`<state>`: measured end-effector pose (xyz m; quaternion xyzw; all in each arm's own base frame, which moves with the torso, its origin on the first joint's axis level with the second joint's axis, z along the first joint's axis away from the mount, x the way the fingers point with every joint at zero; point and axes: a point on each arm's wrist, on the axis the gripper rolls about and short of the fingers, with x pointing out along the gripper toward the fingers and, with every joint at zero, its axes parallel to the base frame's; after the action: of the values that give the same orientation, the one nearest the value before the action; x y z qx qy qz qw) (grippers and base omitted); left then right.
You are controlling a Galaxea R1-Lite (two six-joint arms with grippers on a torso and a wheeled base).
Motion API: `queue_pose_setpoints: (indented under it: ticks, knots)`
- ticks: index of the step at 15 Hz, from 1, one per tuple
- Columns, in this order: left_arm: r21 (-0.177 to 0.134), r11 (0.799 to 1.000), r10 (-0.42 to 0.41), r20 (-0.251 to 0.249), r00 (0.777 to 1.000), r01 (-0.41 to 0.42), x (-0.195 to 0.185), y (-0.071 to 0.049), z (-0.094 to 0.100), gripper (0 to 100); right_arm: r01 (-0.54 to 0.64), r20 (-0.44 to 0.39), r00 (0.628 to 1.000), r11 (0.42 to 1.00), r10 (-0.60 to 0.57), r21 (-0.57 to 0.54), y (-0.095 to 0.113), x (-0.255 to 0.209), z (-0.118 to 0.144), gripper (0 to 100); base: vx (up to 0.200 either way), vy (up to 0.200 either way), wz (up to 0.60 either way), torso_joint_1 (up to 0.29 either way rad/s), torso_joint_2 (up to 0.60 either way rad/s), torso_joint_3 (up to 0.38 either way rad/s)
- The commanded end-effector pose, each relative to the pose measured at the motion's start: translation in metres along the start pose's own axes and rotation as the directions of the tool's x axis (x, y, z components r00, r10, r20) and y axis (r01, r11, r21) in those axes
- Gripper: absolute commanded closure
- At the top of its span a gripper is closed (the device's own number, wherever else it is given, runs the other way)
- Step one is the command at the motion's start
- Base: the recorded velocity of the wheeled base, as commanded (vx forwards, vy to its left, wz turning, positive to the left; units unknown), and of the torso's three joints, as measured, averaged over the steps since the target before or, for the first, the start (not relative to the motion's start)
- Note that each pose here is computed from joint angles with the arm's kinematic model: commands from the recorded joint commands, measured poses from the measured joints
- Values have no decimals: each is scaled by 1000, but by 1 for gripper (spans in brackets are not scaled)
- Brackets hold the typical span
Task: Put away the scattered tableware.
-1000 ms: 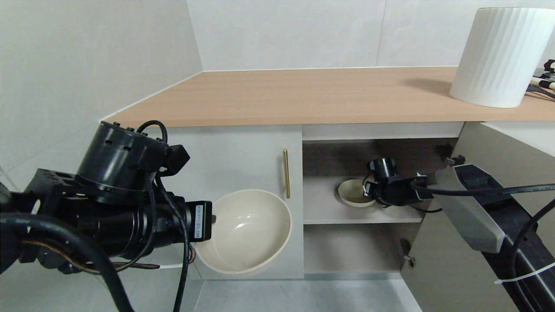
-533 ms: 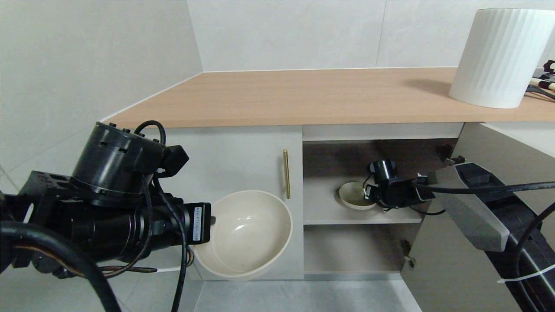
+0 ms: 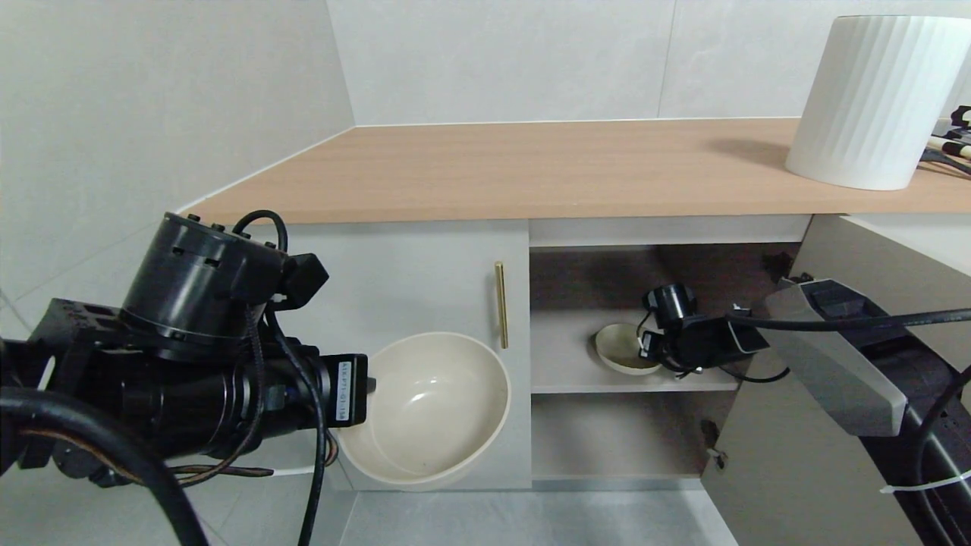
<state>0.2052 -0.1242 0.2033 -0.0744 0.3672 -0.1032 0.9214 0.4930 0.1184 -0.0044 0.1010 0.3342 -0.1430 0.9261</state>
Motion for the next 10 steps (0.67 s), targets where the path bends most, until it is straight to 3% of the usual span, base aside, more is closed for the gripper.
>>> queue_pose_setpoints:
  ticks: [1,6,7,10]
  knots:
    - [-1,1000,-1,2,1000,1,-1,0,0,100,-4,5,1000,1000,4,6,0,-7,5,100,0,0,0,0,0,0]
    - [-2,1000,-3,8,1000,3,-2,0,1,100,-4,4,1000,1000,4,8,0,-8,4,100,0,0,0,0,0,0]
    - [-2,1000,-3,8,1000,3,-2,0,1,100,-6,4,1000,1000,6,7,1,-8,4,0,0,0,0,0,0,0]
    - [-2,1000,-3,8,1000,3,-2,0,1,100,-13,1,1000,1000,13,2,4,-13,3,0,0,0,0,0,0,0]
